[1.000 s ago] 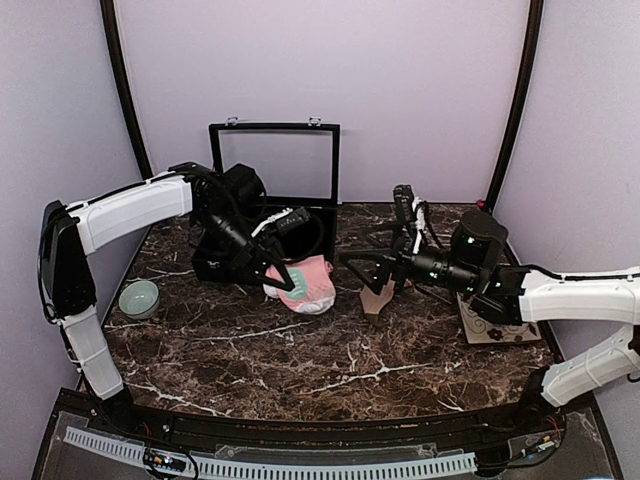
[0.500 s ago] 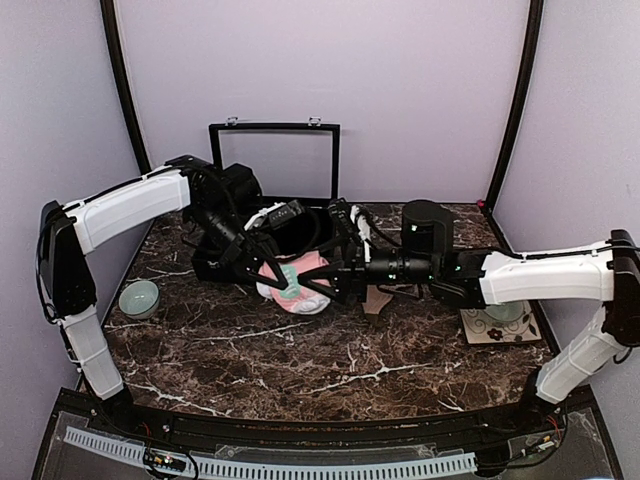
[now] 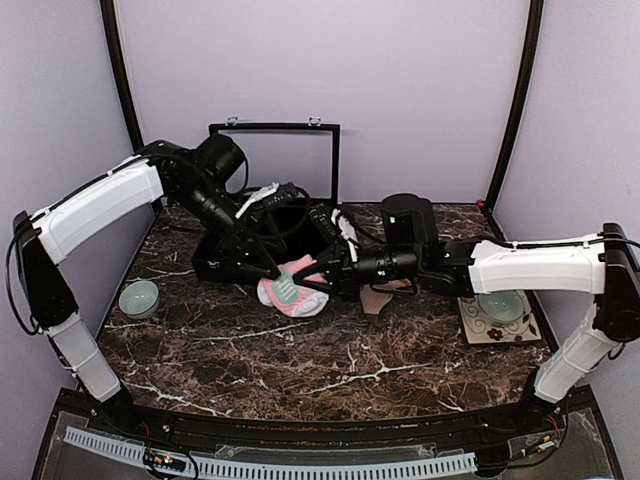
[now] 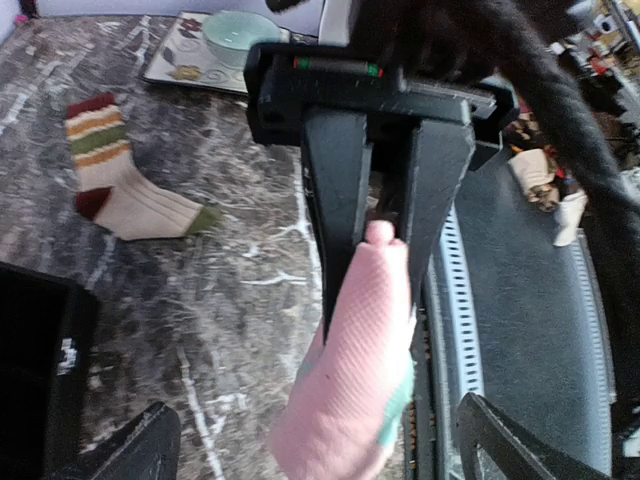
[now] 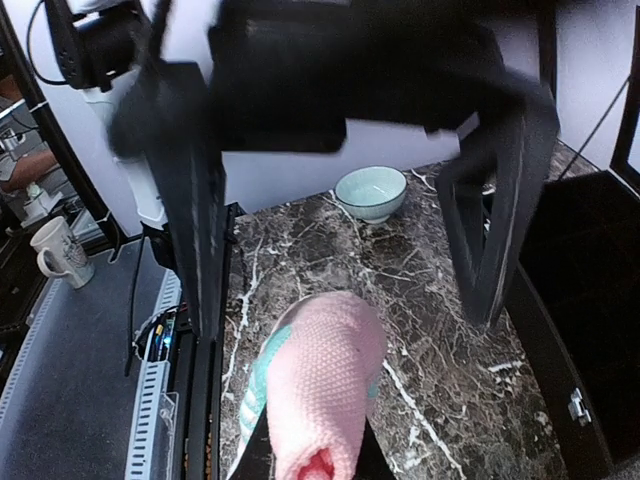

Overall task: Roll the socks
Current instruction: Pass from the left arm to the right, then adjust the sock.

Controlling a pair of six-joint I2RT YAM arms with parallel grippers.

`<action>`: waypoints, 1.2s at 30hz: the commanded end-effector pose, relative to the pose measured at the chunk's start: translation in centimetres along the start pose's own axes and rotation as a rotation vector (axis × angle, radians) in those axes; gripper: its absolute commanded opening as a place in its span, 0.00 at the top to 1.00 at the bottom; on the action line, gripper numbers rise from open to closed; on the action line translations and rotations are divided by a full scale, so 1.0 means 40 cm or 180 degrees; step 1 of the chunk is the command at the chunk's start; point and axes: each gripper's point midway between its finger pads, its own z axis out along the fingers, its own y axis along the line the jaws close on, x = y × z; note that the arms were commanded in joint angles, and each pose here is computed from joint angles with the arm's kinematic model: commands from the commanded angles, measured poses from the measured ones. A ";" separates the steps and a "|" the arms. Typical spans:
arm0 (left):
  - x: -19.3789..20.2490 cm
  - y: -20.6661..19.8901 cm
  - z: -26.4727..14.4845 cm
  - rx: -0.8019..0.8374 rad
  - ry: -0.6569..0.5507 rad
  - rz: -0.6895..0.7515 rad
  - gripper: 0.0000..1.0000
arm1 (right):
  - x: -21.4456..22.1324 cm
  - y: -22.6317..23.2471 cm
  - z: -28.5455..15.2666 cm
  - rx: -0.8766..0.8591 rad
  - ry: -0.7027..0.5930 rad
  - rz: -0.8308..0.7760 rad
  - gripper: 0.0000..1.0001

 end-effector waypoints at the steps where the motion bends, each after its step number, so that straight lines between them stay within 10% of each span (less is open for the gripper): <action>1: -0.096 0.022 -0.168 -0.1383 -0.0199 0.0592 0.01 | -0.021 -0.049 -0.008 0.0441 -0.0018 -0.0052 1.00; 6: -0.038 0.094 -0.259 -0.2587 -0.0295 0.0599 0.01 | -0.060 -0.064 0.001 0.0752 -0.0149 -0.0198 1.00; 13: 0.028 0.009 -0.156 -0.1792 -0.0061 0.1043 0.23 | -0.142 -0.083 0.055 0.1076 -0.0472 -0.0054 1.00; 22: 0.062 0.071 -0.095 -0.2247 0.0481 0.1476 0.30 | -0.169 -0.093 0.138 0.1279 -0.0607 0.0273 1.00; 36: 0.121 -0.068 -0.031 -0.1261 0.0547 0.1516 0.12 | -0.138 -0.068 0.194 0.1181 -0.0645 0.0201 1.00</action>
